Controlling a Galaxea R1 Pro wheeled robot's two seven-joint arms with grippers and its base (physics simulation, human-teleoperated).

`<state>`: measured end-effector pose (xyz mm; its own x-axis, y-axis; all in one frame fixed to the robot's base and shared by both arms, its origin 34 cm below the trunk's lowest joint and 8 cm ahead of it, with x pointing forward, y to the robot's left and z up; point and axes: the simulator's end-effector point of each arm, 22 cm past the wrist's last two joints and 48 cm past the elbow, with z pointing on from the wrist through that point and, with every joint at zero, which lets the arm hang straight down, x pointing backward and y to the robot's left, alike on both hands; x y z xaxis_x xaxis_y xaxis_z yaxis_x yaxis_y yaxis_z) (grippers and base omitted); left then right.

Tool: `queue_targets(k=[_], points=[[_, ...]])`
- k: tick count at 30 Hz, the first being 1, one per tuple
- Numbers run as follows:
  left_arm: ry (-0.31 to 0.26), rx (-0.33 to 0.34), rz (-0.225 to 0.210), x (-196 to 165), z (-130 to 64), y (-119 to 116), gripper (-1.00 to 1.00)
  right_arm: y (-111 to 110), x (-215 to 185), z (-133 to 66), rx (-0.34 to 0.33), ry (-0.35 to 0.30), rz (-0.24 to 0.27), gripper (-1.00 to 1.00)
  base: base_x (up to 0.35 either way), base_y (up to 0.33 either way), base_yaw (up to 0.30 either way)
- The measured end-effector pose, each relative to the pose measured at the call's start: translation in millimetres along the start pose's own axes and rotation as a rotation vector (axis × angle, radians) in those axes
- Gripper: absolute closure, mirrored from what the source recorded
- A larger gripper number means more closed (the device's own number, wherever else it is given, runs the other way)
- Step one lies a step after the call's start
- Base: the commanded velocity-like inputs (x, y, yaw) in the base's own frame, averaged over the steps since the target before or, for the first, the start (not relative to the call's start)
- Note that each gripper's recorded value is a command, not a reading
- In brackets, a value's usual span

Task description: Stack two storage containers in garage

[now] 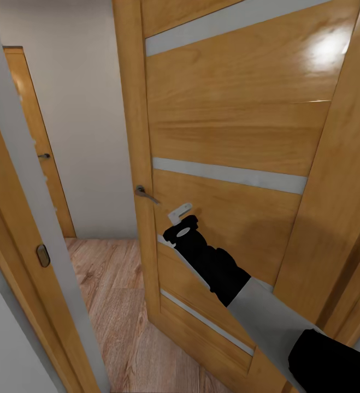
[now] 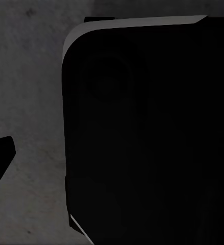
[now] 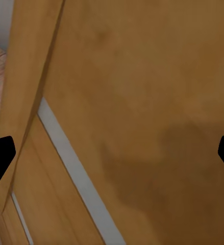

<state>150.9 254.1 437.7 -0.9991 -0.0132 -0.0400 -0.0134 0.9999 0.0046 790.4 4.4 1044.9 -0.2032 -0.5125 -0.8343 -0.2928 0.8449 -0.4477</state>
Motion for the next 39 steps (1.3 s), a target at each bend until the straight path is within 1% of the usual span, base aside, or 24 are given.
queue_targets(k=[12, 20, 21, 22, 26, 39], points=[[0.0, 0.0, -0.001, 0.0, 0.0, 0.0, -1.0, 0.8, -1.2, 0.4, -0.003, -0.008, 0.004, -1.0, 0.008, 0.0, 0.0], [-0.001, 0.001, 0.0, 0.1, -0.1, -0.3, -1.0, 1.1, -1.4, -0.1, -0.004, -0.008, 0.004, -1.0, 0.245, 0.0, 0.0], [-0.001, 0.001, 0.0, 0.0, -0.1, -0.3, -1.0, 2.2, -1.5, -0.2, -0.008, -0.009, 0.006, -1.0, 0.31, 0.0, 0.0], [-0.001, 0.001, -0.001, 0.0, -0.1, -0.3, -1.0, 5.9, -1.4, -0.4, -0.024, -0.009, 0.021, -1.0, 0.305, 0.0, 0.0], [-0.001, 0.001, -0.001, 0.0, -0.1, -0.3, -1.0, 3.9, -1.7, 0.0, -0.015, -0.01, 0.016, -1.0, 0.241, 0.0, 0.0], [0.0, 0.001, 0.0, 0.0, 0.0, -0.3, -1.0, 3.5, -2.3, 0.1, -0.01, -0.013, 0.011, -1.0, 0.03, 0.0, 0.0]])
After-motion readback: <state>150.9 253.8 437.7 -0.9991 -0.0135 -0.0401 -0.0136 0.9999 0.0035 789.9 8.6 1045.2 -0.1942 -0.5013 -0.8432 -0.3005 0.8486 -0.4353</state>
